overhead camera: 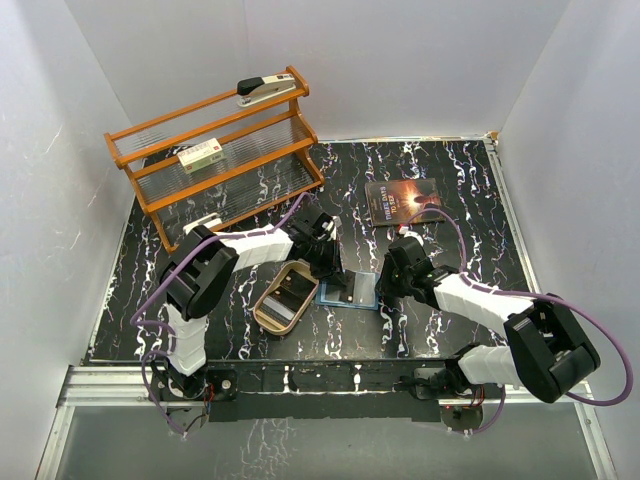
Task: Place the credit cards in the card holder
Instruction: Insert the credit card into the card holder.
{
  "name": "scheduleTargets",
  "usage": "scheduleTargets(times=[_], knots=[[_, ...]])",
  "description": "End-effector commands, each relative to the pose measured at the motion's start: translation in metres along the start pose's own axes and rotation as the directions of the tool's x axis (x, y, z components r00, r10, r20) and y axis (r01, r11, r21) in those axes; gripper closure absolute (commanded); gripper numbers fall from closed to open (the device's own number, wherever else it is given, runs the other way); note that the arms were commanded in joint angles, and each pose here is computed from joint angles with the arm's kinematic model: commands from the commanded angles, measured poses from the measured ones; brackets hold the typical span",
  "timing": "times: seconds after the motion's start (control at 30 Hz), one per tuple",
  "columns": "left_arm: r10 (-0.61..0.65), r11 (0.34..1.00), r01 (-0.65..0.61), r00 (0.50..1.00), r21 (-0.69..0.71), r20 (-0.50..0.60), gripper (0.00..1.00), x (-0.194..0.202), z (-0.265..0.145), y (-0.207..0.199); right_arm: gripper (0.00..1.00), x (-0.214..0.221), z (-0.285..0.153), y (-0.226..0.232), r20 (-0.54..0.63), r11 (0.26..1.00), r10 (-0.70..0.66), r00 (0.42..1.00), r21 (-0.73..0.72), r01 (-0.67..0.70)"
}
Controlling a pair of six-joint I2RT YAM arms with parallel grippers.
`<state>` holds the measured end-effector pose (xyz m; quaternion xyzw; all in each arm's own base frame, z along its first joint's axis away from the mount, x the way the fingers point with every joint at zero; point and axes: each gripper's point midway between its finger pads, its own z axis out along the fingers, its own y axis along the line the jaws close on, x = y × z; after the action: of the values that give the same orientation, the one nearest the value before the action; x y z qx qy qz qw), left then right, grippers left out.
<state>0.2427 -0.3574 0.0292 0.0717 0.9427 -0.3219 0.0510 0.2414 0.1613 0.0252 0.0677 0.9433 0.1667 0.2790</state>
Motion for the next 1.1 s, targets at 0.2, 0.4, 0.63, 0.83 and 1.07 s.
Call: scheduleTargets(times=[0.2,0.4,0.63,0.83,1.07], knots=[[-0.085,0.996,0.083,0.996,0.043,0.041,0.95,0.003,0.004,-0.012,0.87,-0.017,-0.004,0.009,0.034,1.000,-0.002,0.999,-0.001,0.002],[-0.067,0.998,0.065,0.994,0.025,0.083,0.74,-0.002,-0.008,-0.014,0.70,-0.029,-0.020,0.002,0.061,0.998,-0.026,0.998,0.066,0.022],[-0.078,0.995,0.074,0.995,0.063,0.069,0.69,0.004,-0.005,-0.017,0.84,-0.026,-0.017,-0.001,0.053,0.997,-0.048,0.997,0.070,0.044],[-0.064,0.996,0.058,0.995,0.075,0.078,0.67,0.003,-0.003,-0.024,0.99,-0.026,-0.016,-0.004,0.061,0.996,-0.045,0.997,0.078,0.040],[-0.046,0.996,0.040,0.995,0.078,0.085,0.67,-0.003,0.006,-0.039,1.00,-0.026,-0.019,-0.004,0.082,0.998,-0.013,0.997,0.069,0.007]])
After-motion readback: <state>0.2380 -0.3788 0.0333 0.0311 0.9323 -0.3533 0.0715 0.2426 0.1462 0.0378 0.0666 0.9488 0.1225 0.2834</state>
